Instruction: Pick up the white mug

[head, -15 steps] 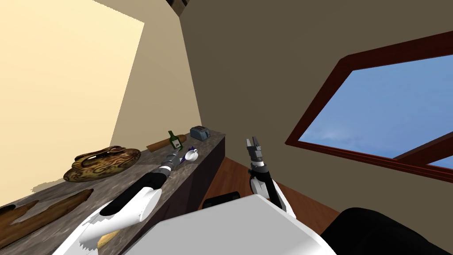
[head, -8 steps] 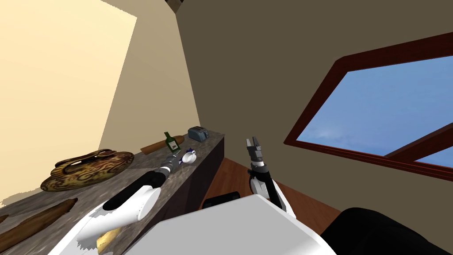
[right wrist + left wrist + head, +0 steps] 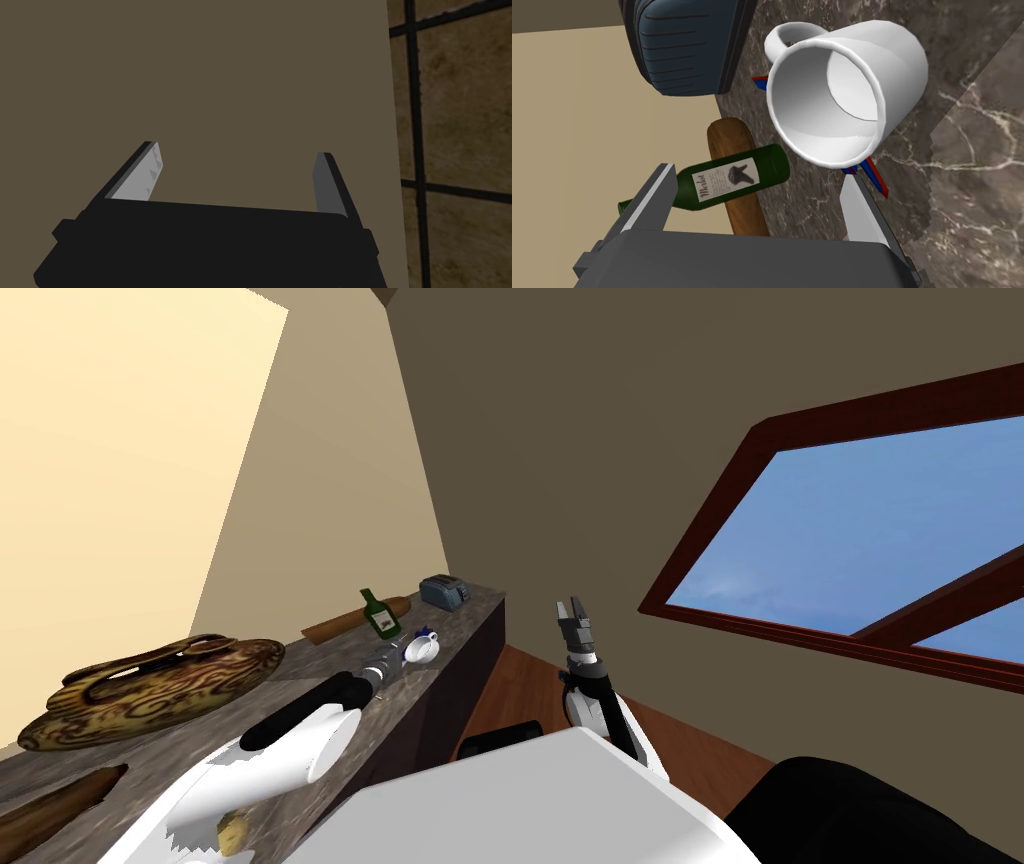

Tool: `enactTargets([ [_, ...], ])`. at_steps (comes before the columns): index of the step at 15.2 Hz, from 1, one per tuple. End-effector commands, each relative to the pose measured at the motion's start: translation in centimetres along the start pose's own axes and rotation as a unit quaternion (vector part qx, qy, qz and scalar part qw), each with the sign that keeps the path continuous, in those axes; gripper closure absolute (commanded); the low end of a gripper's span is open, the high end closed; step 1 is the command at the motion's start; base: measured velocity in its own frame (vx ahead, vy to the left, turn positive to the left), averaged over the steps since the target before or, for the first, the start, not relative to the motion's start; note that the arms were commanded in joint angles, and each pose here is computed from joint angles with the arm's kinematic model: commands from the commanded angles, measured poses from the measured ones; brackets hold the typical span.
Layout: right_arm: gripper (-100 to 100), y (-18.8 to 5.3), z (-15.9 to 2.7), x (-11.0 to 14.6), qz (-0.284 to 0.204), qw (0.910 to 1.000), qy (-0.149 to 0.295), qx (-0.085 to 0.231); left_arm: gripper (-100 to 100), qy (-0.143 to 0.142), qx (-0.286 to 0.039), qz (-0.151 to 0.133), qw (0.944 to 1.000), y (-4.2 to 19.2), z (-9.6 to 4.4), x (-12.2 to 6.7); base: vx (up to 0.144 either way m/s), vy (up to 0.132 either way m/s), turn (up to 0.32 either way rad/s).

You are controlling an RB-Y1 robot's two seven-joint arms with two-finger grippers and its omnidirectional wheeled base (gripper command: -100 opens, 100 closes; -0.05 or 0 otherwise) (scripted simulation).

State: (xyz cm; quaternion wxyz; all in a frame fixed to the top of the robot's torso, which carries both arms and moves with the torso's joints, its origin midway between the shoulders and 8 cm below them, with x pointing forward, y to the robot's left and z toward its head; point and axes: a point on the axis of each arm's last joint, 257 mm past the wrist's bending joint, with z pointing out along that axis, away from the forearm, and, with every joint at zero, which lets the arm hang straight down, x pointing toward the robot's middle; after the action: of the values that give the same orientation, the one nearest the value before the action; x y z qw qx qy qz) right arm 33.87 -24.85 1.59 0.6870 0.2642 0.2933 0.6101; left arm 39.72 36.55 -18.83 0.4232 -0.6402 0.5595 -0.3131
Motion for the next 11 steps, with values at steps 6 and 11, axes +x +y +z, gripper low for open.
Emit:
enactTargets([
  [6,0,0.0,0.0,0.0,0.0,1.0,0.0,0.0,-100,-0.008,-0.064,-0.001,0.9979,2.7,-0.3,-0.7,0.033,0.002,-0.055],
  [11,0,0.0,0.0,0.0,0.0,1.0,0.0,0.0,-100,-0.013,-0.108,-0.001,0.9941,4.7,-0.7,-1.2,0.027,0.006,-0.045],
])
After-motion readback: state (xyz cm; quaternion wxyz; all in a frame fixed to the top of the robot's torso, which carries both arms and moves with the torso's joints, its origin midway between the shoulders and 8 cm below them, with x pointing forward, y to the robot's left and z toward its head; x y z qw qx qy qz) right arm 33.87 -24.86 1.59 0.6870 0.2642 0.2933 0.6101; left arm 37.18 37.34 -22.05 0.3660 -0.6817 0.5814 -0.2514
